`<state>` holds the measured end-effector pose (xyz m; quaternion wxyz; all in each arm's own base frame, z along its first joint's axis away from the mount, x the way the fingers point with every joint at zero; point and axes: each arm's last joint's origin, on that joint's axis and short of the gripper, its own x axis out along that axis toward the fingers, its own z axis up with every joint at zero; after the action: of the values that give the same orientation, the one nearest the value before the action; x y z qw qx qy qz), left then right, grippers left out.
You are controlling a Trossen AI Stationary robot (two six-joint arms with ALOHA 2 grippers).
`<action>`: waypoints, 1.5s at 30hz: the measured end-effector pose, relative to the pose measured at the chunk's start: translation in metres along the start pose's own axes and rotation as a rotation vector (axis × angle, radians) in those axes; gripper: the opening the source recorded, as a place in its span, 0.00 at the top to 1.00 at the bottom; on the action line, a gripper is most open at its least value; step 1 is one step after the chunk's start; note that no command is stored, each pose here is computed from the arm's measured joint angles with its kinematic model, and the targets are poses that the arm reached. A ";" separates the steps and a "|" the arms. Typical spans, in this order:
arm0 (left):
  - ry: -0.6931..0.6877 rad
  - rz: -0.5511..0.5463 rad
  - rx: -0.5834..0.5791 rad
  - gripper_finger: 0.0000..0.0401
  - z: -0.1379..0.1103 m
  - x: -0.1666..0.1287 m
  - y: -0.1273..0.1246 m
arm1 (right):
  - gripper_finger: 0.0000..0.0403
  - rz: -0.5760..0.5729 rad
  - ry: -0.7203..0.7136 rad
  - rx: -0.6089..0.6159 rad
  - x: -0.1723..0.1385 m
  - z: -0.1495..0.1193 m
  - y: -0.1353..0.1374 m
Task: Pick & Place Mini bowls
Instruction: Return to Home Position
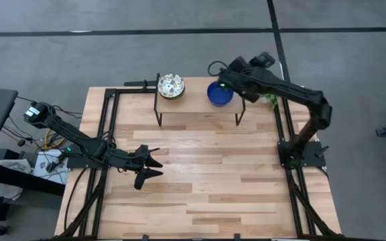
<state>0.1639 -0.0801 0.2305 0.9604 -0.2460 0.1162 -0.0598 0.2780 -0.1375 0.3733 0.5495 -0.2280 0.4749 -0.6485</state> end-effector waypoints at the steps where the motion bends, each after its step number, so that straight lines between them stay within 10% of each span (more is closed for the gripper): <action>1: 0.000 0.001 0.000 0.59 0.000 0.000 0.000 | 0.84 0.018 -0.017 0.062 -0.007 -0.003 -0.009; 11: 0.000 0.000 0.003 0.59 0.000 0.000 0.000 | 0.84 0.545 -0.154 0.458 -0.075 -0.046 -0.078; 19: 0.000 0.000 0.004 0.59 0.000 0.000 0.000 | 0.84 1.216 -0.379 0.263 -0.136 -0.061 -0.079; 26: -0.003 -0.002 0.003 0.59 0.000 0.000 0.000 | 0.84 1.697 -0.904 0.143 -0.208 -0.061 -0.055; 34: -0.171 -0.105 0.006 0.59 0.018 -0.004 -0.010 | 0.84 1.688 -1.463 0.327 -0.242 -0.056 -0.073; 45: -0.506 -0.247 0.251 0.59 0.055 -0.043 -0.021 | 0.84 1.796 -1.172 0.357 -0.226 -0.067 -0.078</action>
<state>0.1352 -0.0659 0.2955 0.9672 -0.1446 -0.1657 -0.1268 0.2507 0.0926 0.4618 0.9896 0.0117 0.0312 0.1397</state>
